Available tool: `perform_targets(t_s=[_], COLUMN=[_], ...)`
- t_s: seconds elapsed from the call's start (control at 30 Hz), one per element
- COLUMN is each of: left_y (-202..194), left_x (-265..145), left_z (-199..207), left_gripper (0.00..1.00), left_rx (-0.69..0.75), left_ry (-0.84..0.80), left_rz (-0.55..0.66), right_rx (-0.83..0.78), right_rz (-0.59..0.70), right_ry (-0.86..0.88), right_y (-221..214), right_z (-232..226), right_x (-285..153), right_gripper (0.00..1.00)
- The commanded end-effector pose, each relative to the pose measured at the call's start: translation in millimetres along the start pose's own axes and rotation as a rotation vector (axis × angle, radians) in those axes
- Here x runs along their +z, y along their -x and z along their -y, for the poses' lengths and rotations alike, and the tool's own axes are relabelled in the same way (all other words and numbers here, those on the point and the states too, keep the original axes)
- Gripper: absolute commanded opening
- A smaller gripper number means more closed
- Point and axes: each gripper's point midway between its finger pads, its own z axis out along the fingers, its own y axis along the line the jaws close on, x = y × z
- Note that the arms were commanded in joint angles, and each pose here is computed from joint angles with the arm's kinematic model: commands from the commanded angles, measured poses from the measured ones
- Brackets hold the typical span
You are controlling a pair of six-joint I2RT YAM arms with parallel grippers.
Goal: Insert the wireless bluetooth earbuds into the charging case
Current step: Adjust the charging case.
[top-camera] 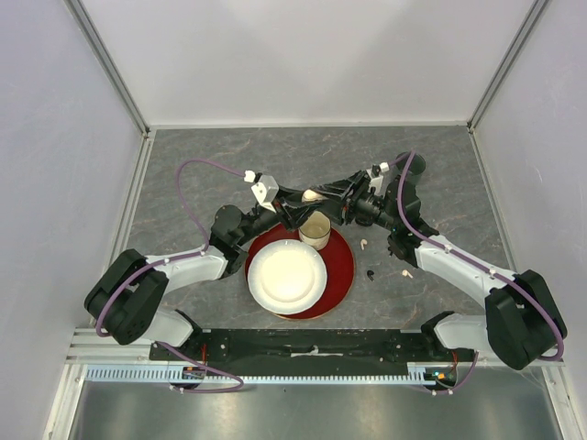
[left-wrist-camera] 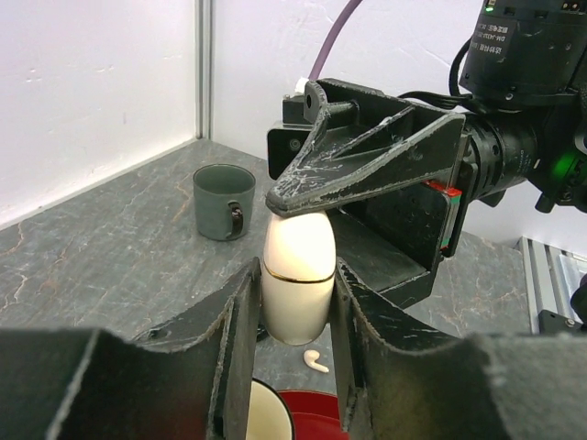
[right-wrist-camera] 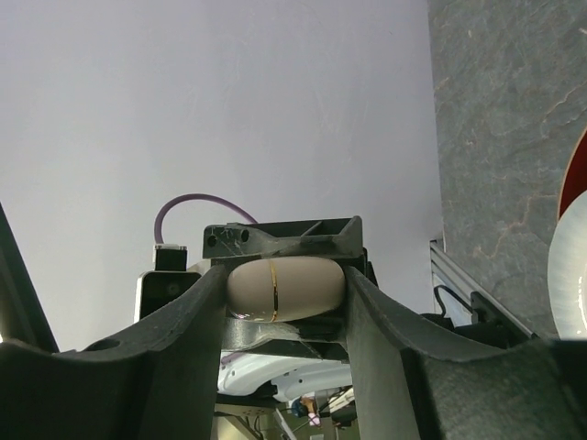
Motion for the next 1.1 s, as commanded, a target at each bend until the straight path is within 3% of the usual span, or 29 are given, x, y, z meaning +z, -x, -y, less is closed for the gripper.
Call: perform_targets(t_s=[0.0, 0.2, 0.5, 0.63, 1.07], left_y=[16.6, 21.2, 28.0, 29.7, 27.7], left_x=[7.5, 7.9, 11.9, 11.8, 12.2], left_z=[3.3, 1.4, 3.1, 3.5, 0.6], left_gripper=[0.43, 0.44, 0.27, 0.35, 0.4], left_rx=[0.017, 0.02, 0.016, 0.02, -0.002], left_ry=[-0.012, 0.001, -0.009, -0.01, 0.008], left_rz=[0.051, 0.069, 0.089, 0.093, 0.088], right_rx=[-0.008, 0.003, 0.001, 0.005, 0.002], right_rz=[-0.026, -0.035, -0.033, -0.022, -0.019], right_ry=[0.102, 0.078, 0.05, 0.027, 0.023], right_y=[-8.1, -8.8, -8.9, -7.3, -7.2], right_z=[-26.0, -19.3, -12.5, -7.1, -5.7], right_x=[-2.4, -1.5, -0.7, -0.7, 0.1], right_gripper=[0.15, 0.15, 0.14, 0.14, 0.15])
